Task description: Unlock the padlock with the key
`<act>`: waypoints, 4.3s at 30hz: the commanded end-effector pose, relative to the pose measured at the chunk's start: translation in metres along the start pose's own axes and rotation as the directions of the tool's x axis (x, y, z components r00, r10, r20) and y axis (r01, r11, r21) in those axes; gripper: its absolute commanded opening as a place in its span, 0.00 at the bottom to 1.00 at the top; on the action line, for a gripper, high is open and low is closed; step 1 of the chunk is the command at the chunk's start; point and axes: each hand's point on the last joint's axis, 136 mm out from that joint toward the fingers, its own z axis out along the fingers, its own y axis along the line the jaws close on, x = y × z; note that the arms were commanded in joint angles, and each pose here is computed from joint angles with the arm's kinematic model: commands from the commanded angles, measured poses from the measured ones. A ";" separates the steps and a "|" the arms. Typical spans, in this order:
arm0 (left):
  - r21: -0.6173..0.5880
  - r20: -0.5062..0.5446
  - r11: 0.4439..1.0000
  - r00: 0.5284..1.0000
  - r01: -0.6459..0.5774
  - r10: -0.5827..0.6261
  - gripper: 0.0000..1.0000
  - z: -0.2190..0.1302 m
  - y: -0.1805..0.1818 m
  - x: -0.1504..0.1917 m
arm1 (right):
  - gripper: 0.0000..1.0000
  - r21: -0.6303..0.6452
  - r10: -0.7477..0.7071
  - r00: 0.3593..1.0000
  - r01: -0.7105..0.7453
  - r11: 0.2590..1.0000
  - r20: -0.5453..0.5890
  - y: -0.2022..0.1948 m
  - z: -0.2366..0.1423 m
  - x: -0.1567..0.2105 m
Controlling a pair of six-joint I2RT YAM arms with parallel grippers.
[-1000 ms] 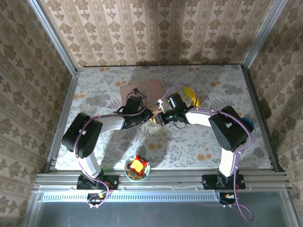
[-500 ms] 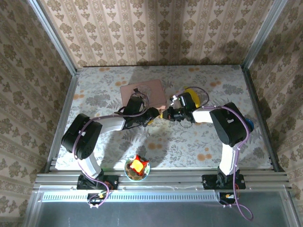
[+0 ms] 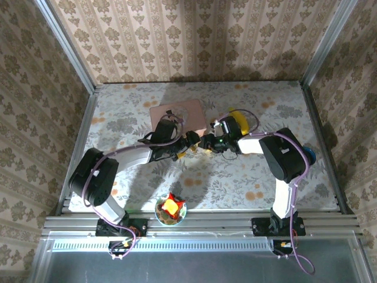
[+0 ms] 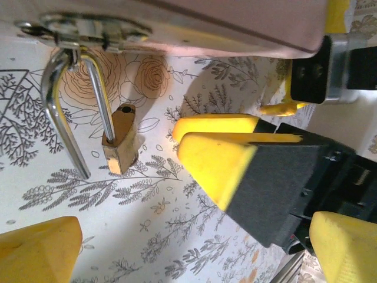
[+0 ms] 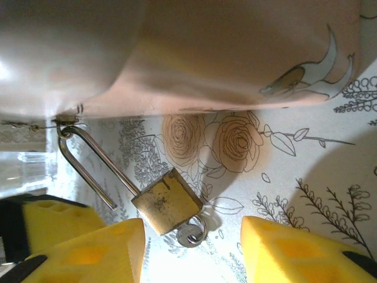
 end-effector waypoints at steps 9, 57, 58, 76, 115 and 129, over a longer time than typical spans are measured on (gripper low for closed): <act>-0.123 0.244 0.978 0.950 -0.169 0.195 1.00 -0.081 -0.019 -0.046 | 0.47 0.214 -0.251 0.968 0.241 0.947 0.023 0.019 -0.028 0.000; -0.347 0.254 0.917 0.921 -0.197 0.294 0.80 -0.056 0.054 -0.109 | 0.56 0.296 -0.394 0.919 0.379 0.877 -0.008 0.031 0.007 -0.054; -0.343 0.253 0.918 0.923 -0.196 0.291 0.80 -0.054 0.054 -0.108 | 0.56 0.289 -0.398 0.917 0.384 0.877 -0.011 0.031 0.007 -0.051; -0.356 0.270 0.922 0.927 -0.155 0.260 0.81 -0.055 0.062 -0.100 | 0.49 0.285 -0.395 0.918 0.386 0.877 -0.027 0.028 0.022 -0.025; -0.461 0.206 0.878 0.946 -0.134 0.252 1.00 -0.049 0.088 -0.083 | 0.12 0.181 -0.225 0.971 0.209 0.961 0.075 0.040 0.044 -0.025; -0.480 0.203 0.869 0.948 -0.120 0.243 1.00 -0.051 0.095 -0.082 | 0.04 0.261 -0.083 0.976 0.028 0.965 0.201 0.033 0.017 -0.036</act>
